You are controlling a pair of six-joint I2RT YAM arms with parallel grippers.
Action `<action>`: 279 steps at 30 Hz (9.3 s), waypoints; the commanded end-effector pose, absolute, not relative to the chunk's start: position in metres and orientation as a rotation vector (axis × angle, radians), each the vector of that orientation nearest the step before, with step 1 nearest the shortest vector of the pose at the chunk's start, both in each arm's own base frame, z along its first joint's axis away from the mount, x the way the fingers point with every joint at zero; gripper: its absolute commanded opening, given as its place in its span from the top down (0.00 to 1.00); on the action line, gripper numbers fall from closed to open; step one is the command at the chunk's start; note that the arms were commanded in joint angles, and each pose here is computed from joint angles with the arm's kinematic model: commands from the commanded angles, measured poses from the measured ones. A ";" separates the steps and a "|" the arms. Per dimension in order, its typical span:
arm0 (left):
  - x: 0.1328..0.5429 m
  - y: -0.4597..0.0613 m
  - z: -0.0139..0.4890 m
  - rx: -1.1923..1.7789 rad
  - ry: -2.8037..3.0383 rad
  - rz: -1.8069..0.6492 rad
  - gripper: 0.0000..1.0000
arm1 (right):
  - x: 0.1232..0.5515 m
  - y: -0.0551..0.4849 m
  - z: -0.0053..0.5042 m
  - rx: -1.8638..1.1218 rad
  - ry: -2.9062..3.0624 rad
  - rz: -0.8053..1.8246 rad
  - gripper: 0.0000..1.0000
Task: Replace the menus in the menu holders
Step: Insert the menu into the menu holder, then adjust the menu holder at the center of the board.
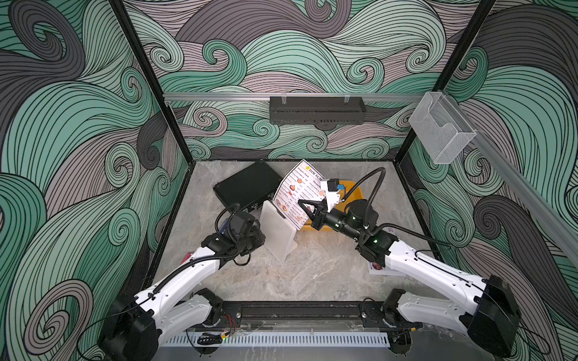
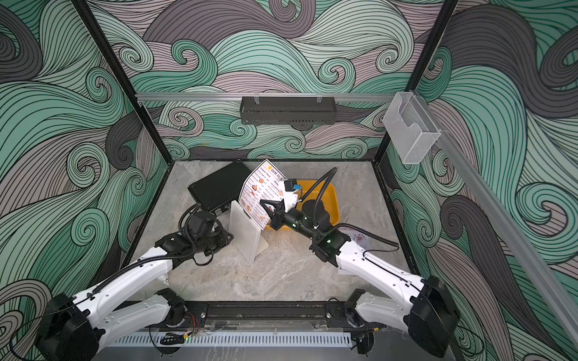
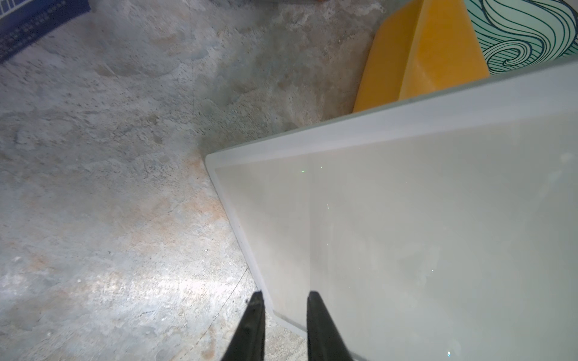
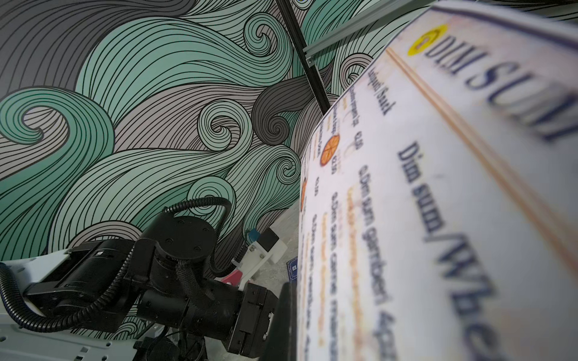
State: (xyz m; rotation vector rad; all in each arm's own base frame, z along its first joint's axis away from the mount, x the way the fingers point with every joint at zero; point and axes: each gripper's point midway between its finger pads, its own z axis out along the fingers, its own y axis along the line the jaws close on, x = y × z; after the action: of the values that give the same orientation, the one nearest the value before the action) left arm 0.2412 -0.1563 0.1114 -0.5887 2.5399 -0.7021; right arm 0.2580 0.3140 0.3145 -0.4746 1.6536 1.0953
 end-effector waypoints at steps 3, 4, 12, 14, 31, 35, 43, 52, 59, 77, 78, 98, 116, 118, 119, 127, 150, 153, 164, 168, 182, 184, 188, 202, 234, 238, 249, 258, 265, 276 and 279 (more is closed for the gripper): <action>0.247 -0.162 0.126 -0.563 2.506 -0.737 0.76 | 0.258 0.320 0.313 -0.464 1.650 1.110 1.00; 0.247 -0.162 0.126 -0.562 2.507 -0.737 0.76 | 0.259 0.320 0.311 -0.462 1.654 1.108 1.00; 0.246 -0.161 0.127 -0.566 2.503 -0.737 0.76 | 0.261 0.320 0.304 -0.454 1.674 1.082 1.00; 0.247 -0.162 0.127 -0.564 2.502 -0.738 0.76 | 0.260 0.319 0.308 -0.454 1.661 1.087 1.00; 0.247 -0.162 0.127 -0.567 2.502 -0.738 0.76 | 0.261 0.317 0.309 -0.451 1.658 1.074 1.00; 0.247 -0.162 0.127 -0.565 2.502 -0.738 0.76 | 0.261 0.320 0.304 -0.456 1.672 1.078 1.00; 0.247 -0.162 0.128 -0.563 2.500 -0.739 0.76 | 0.262 0.320 0.298 -0.458 1.688 1.068 1.00; 0.249 -0.163 0.130 -0.562 2.495 -0.744 0.76 | 0.264 0.319 0.291 -0.493 1.728 1.016 1.00; 0.251 -0.164 0.132 -0.557 2.493 -0.745 0.76 | 0.265 0.325 0.296 -0.548 1.750 0.992 1.00; 0.245 -0.155 0.135 -0.556 2.477 -0.716 0.76 | 0.275 0.355 0.287 -0.700 1.779 0.971 1.00; 0.245 -0.155 0.135 -0.559 2.476 -0.716 0.76 | 0.276 0.356 0.286 -0.703 1.780 0.968 1.00; 0.244 -0.154 0.134 -0.561 2.479 -0.711 0.76 | 0.282 0.358 0.286 -0.757 1.748 0.934 1.00; 0.244 -0.154 0.134 -0.556 2.479 -0.708 0.76 | 0.289 0.355 0.286 -0.724 1.737 0.916 1.00; 0.245 -0.155 0.134 -0.555 2.478 -0.709 0.76 | 0.290 0.355 0.287 -0.721 1.733 0.914 1.00; 0.246 -0.155 0.134 -0.555 2.480 -0.710 0.76 | 0.291 0.354 0.287 -0.722 1.732 0.912 1.00; 0.247 -0.157 0.133 -0.552 2.487 -0.710 0.76 | 0.290 0.357 0.283 -0.735 1.739 0.929 1.00; 0.252 -0.139 0.156 -0.554 2.397 -0.627 0.75 | 0.270 0.360 0.284 -0.709 1.735 1.014 0.69; 0.252 -0.138 0.158 -0.550 2.394 -0.621 0.75 | 0.274 0.356 0.293 -0.699 1.722 0.989 0.67; 0.257 -0.127 0.173 -0.562 2.311 -0.592 0.75 | 0.258 0.362 0.262 -0.723 1.783 1.068 0.98; 0.260 -0.119 0.183 -0.558 2.253 -0.560 0.74 | 0.256 0.360 0.259 -0.722 1.788 1.061 0.89; 0.261 -0.112 0.200 -0.552 2.201 -0.543 0.73 | 0.268 0.365 0.278 -0.736 1.760 1.050 0.91; 0.263 -0.112 0.201 -0.545 2.196 -0.541 0.72 | 0.262 0.368 0.266 -0.755 1.784 1.055 0.94; 0.265 -0.113 0.205 -0.543 2.187 -0.542 0.72 | 0.257 0.368 0.250 -0.753 1.821 1.067 0.95; 0.278 -0.118 0.254 -0.510 2.098 -0.576 0.70 | 0.265 0.353 0.282 -0.783 1.758 0.929 0.91; 0.347 -0.245 0.316 -0.418 2.266 -1.000 0.48 | 0.249 0.348 0.241 -0.790 1.884 0.974 0.97; 0.340 -0.247 0.304 -0.456 2.317 -0.980 0.49 | 0.246 0.346 0.248 -0.799 1.872 0.972 0.81; 0.321 -0.243 0.268 -0.502 2.429 -0.875 0.51 | 0.250 0.288 0.280 -0.672 1.799 0.732 0.39; 0.303 -0.236 0.243 -0.495 2.537 -0.774 0.52 | 0.247 0.267 0.278 -0.605 1.809 0.687 0.39; 0.296 -0.237 0.230 -0.478 2.578 -0.753 0.53 | 0.245 0.266 0.276 -0.606 1.815 0.693 0.39; 0.303 -0.238 0.257 -0.348 2.467 -0.770 0.53 | 0.215 0.282 0.270 -0.727 1.843 0.874 0.34; 0.312 -0.219 0.281 -0.336 2.328 -0.694 0.52 | 0.200 0.296 0.251 -0.788 1.900 0.975 0.31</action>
State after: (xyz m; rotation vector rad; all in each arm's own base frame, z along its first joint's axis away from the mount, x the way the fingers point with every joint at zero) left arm 0.3051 -0.2364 0.2452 -0.3789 2.4906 -0.7500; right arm 0.2201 0.2838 0.2709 -0.7100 1.8359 0.8581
